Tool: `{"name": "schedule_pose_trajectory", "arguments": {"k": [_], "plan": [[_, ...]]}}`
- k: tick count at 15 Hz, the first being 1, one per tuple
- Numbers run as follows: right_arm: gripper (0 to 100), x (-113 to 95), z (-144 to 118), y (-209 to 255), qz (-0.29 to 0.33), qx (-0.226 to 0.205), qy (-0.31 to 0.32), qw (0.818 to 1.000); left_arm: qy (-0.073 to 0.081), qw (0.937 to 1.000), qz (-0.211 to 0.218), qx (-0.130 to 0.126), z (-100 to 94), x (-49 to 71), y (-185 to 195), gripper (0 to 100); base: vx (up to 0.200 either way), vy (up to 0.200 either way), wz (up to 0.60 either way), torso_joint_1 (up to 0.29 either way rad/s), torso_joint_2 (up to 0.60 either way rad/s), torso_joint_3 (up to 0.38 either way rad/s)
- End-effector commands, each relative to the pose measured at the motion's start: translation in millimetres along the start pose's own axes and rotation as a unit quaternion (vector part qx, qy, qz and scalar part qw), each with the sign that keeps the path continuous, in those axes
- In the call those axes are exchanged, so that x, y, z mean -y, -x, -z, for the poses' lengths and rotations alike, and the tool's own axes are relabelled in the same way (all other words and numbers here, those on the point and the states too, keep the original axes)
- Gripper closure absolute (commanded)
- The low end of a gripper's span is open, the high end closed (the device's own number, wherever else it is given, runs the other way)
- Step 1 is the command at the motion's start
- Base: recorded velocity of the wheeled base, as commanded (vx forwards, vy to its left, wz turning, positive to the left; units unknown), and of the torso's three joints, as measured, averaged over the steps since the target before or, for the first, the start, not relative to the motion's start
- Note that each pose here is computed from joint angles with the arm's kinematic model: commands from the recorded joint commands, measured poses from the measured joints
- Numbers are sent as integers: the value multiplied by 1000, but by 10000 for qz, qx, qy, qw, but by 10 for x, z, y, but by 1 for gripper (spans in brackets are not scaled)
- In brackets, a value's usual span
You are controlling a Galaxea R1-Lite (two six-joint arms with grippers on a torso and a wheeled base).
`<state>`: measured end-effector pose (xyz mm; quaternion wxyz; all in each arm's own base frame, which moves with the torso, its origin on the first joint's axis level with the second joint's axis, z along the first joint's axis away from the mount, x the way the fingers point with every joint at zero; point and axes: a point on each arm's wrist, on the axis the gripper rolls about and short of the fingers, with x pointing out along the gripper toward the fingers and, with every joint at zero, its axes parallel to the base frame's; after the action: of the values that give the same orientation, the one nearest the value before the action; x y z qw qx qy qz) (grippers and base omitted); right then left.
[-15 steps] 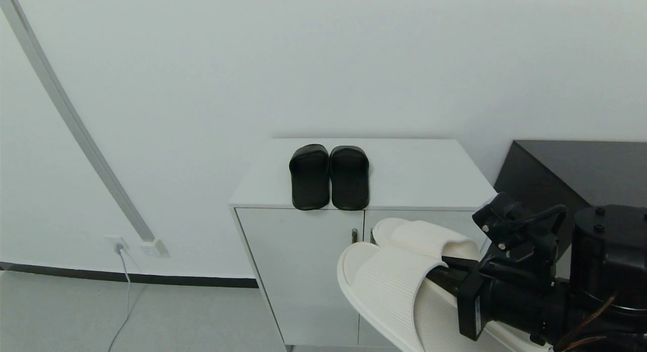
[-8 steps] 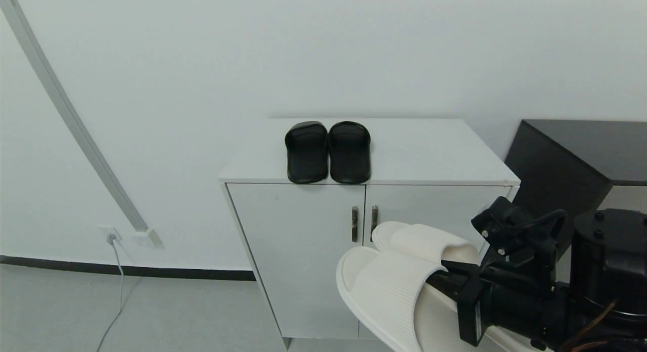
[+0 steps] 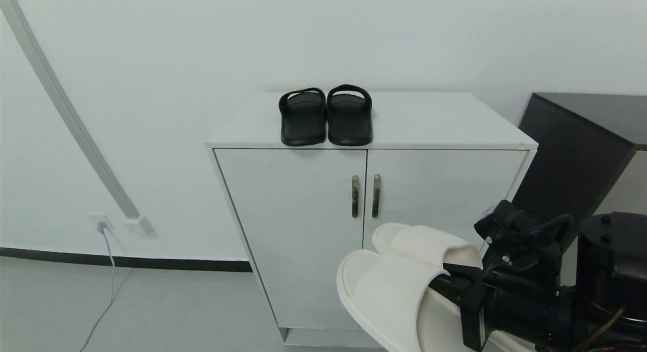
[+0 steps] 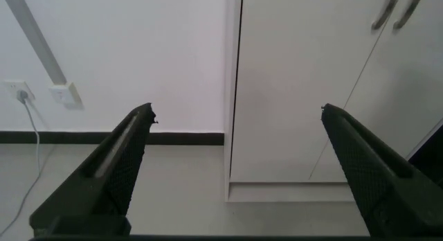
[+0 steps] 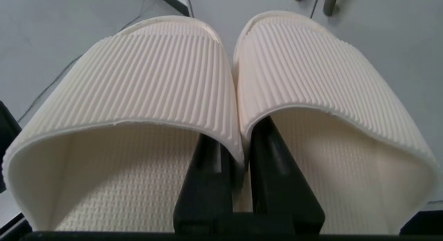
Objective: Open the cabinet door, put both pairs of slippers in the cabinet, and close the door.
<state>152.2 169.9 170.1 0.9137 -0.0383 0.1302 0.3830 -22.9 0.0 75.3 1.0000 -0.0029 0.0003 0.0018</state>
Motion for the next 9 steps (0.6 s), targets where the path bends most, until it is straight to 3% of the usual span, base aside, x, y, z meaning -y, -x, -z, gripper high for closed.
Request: {"name": "schedule_pose_trajectory", "arguments": {"k": [1,9], "plan": [[100,-1,6,7,-5,-3,3,10000,2,10000,-5,-4,-1,0,-1,0,0,0,0,-154,481,325],[100,2,49,23,-9,-73,6,10000,-67,10000,10,-4,-1,1,-1,0,0,0,0,-118,461,338]]}}
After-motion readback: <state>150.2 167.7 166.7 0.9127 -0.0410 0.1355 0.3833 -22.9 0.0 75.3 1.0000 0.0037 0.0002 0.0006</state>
